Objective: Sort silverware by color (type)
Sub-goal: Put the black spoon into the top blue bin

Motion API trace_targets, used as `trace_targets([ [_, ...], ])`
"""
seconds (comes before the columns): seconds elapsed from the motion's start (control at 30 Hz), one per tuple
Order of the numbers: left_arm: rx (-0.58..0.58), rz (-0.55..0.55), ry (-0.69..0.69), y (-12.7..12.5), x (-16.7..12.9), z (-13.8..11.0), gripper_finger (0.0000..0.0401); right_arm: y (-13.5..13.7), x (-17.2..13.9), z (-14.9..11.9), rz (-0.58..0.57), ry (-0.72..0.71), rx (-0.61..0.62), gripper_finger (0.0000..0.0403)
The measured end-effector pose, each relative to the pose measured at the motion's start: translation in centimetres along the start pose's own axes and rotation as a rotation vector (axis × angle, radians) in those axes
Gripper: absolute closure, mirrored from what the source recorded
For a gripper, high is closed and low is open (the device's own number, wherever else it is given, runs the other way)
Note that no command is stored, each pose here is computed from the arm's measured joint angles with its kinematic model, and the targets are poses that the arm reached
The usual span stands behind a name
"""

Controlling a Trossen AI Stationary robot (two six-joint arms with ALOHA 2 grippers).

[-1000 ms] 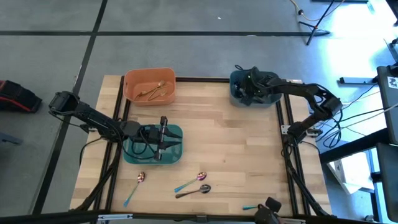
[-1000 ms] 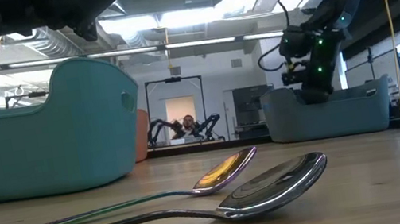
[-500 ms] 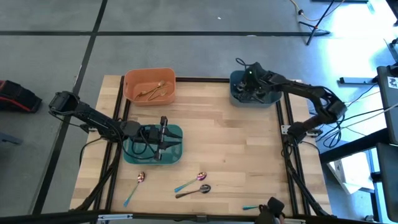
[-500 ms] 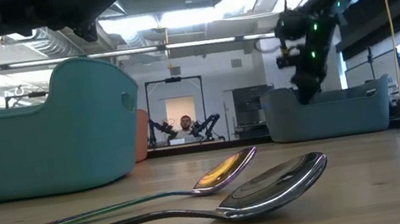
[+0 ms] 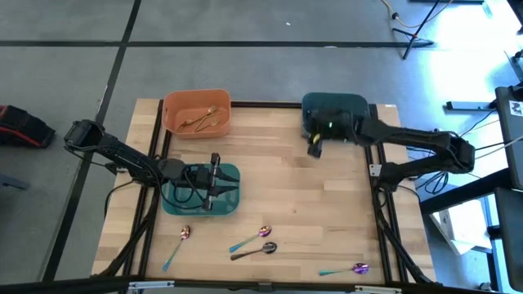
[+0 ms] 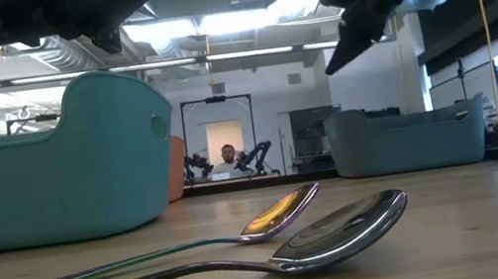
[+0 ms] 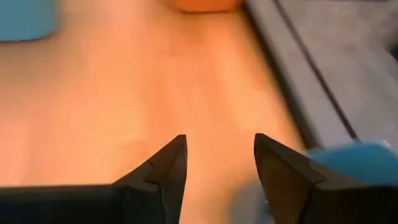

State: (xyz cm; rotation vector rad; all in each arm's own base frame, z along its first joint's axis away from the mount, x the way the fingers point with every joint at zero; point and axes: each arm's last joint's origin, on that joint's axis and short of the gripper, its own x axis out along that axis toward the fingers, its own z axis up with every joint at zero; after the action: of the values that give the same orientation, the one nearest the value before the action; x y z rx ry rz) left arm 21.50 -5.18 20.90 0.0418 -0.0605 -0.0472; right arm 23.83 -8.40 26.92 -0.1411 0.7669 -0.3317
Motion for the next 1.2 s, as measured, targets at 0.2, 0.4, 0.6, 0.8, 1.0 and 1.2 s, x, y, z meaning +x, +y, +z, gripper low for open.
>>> trace_targets([
  [0.2,0.000,0.000,0.001,0.0,0.0,0.0,0.0316,5.4,-0.1,0.2,0.152,-0.037,-0.076,0.0229],
  [0.4,0.001,-0.001,0.006,0.0,0.0,-0.1,0.0316,9.5,-0.5,-0.4,0.265,-0.103,-0.072,0.0229],
  [0.6,0.001,-0.001,0.010,0.0,0.0,-0.1,0.0316,12.9,-0.4,-1.2,0.362,-0.119,-0.051,0.0229],
  [0.8,-0.016,-0.024,0.006,-0.2,0.0,-0.1,0.0316,16.5,0.6,-2.2,0.433,-0.065,-0.064,0.0229],
  [1.0,-0.048,-0.076,0.022,-1.0,0.4,0.5,0.0316,20.0,2.1,-3.2,0.487,-0.044,-0.036,0.0229],
  [1.2,-0.024,-0.142,0.111,-2.9,1.8,0.8,0.0316,23.3,3.1,-4.3,0.548,-0.033,0.035,0.0229],
])
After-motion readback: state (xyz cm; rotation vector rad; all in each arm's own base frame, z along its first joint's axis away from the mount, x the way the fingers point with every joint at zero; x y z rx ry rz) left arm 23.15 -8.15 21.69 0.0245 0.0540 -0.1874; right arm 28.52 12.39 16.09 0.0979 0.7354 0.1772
